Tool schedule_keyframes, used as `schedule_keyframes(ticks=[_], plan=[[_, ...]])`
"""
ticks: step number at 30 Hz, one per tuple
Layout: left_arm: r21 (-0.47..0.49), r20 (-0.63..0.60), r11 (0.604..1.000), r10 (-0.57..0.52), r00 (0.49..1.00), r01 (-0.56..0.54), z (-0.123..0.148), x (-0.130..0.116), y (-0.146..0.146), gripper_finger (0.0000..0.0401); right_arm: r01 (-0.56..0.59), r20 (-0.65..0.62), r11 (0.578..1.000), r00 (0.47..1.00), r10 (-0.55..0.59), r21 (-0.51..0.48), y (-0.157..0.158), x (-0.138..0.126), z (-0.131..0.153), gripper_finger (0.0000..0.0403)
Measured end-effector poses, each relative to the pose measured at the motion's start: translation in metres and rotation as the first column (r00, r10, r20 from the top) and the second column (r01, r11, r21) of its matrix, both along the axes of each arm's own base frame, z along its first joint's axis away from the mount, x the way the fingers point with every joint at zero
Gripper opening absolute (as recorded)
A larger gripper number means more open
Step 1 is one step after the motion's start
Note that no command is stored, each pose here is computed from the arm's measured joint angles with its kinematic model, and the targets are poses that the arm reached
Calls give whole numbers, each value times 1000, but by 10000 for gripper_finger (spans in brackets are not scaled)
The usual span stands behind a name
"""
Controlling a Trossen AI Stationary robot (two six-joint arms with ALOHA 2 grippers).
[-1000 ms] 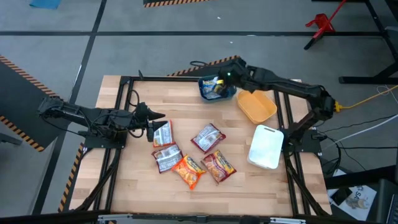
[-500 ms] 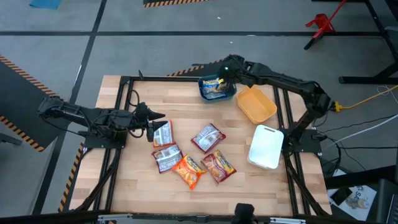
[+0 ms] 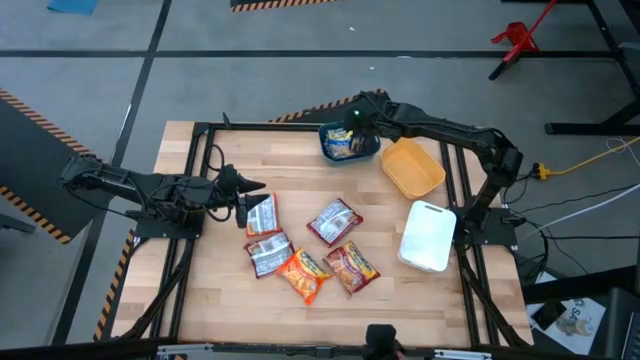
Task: Sort Maruchan noodles
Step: Put the blue noodle pack into the blue bin
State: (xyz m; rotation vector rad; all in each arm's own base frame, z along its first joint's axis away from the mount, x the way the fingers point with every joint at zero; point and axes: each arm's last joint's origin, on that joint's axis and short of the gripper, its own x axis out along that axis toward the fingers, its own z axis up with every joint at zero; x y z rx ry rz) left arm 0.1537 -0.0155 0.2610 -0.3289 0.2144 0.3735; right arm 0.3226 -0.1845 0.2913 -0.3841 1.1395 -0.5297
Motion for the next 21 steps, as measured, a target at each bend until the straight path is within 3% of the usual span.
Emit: schedule_keyframes(ticks=[6, 17, 21], plan=[[0, 0, 1000, 1, 1000, -1, 0, 0, 0, 170, -61, 36, 998, 998, 59, 34, -2, 9, -7, 0], [10, -3, 1000, 2, 1000, -2, 0, 0, 0, 170, -122, 79, 993, 989, 122, -7, -12, 29, -24, 2], [10, -3, 1000, 3, 1000, -3, 0, 0, 0, 170, -183, 114, 983, 977, 182, -2, -12, 32, -23, 22]])
